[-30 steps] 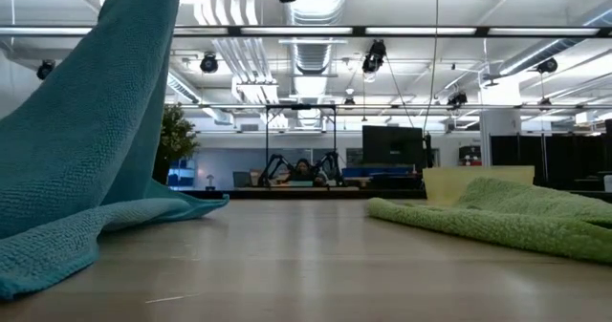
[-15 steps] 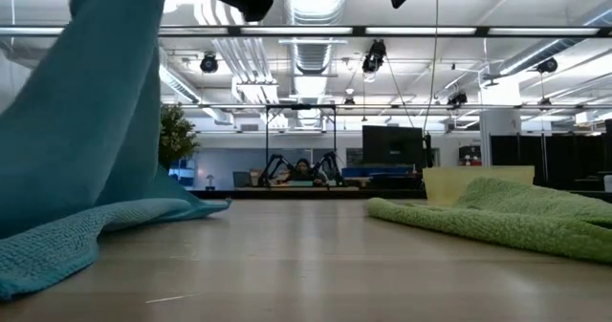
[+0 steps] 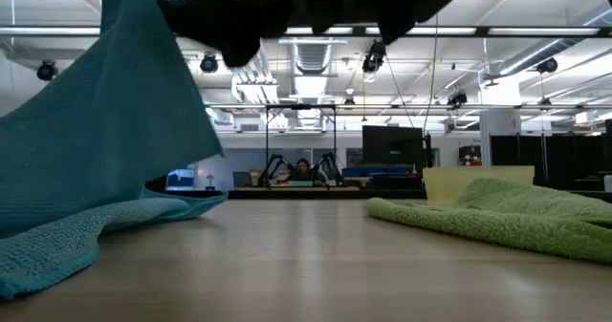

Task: Roll microfiber towels into tight, uniform cylinder then place into a basket
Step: Fold the blue microfiber towel

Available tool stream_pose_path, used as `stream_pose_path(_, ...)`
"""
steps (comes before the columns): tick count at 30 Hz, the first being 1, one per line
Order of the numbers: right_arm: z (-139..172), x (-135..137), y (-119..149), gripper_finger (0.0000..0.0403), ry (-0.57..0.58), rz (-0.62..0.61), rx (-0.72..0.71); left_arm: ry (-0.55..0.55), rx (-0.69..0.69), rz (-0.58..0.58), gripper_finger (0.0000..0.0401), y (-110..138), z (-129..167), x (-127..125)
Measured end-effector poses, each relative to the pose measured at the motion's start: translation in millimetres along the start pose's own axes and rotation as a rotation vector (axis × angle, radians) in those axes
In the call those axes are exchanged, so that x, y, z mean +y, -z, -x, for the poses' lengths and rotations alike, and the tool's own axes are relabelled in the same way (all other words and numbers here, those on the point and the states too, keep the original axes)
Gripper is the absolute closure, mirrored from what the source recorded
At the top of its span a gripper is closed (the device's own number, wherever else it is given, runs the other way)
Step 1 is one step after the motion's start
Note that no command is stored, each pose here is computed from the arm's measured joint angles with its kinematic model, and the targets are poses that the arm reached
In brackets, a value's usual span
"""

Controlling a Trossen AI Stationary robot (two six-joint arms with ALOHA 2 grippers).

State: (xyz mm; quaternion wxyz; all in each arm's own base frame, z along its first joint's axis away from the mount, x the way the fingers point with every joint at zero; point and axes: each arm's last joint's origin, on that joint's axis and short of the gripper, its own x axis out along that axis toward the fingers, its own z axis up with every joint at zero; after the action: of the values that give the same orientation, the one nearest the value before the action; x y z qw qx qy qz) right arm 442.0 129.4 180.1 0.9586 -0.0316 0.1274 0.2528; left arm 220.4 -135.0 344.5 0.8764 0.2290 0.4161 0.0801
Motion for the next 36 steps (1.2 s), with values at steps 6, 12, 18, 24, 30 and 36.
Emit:
stream_pose_path(6, -10, -1, 24, 0.0170, -0.001, -0.063, 0.053, -0.001, 0.002, -0.002, 0.0401, 1, 1, 1)
stream_pose_path(12, -12, -1, 32, 0.0179, -0.001, -0.082, 0.105, 0.000, 0.000, 0.001, 0.0401, 2, 2, 2)
stream_pose_path(18, -10, -2, 40, 0.0187, 0.033, -0.065, 0.186, 0.000, 0.002, -0.001, 0.0401, 2, 2, 2)
stream_pose_path(24, -7, -4, 50, 0.0210, 0.134, -0.006, 0.305, 0.004, 0.006, -0.002, 0.0401, 3, 1, 2)
stream_pose_path(30, -5, -4, 50, 0.0251, 0.133, 0.000, 0.327, 0.004, 0.006, 0.000, 0.0401, 3, 1, 1)
stream_pose_path(36, -2, -3, 53, 0.0298, 0.128, -0.005, 0.380, 0.002, 0.015, 0.015, 0.0401, 4, 1, 1)
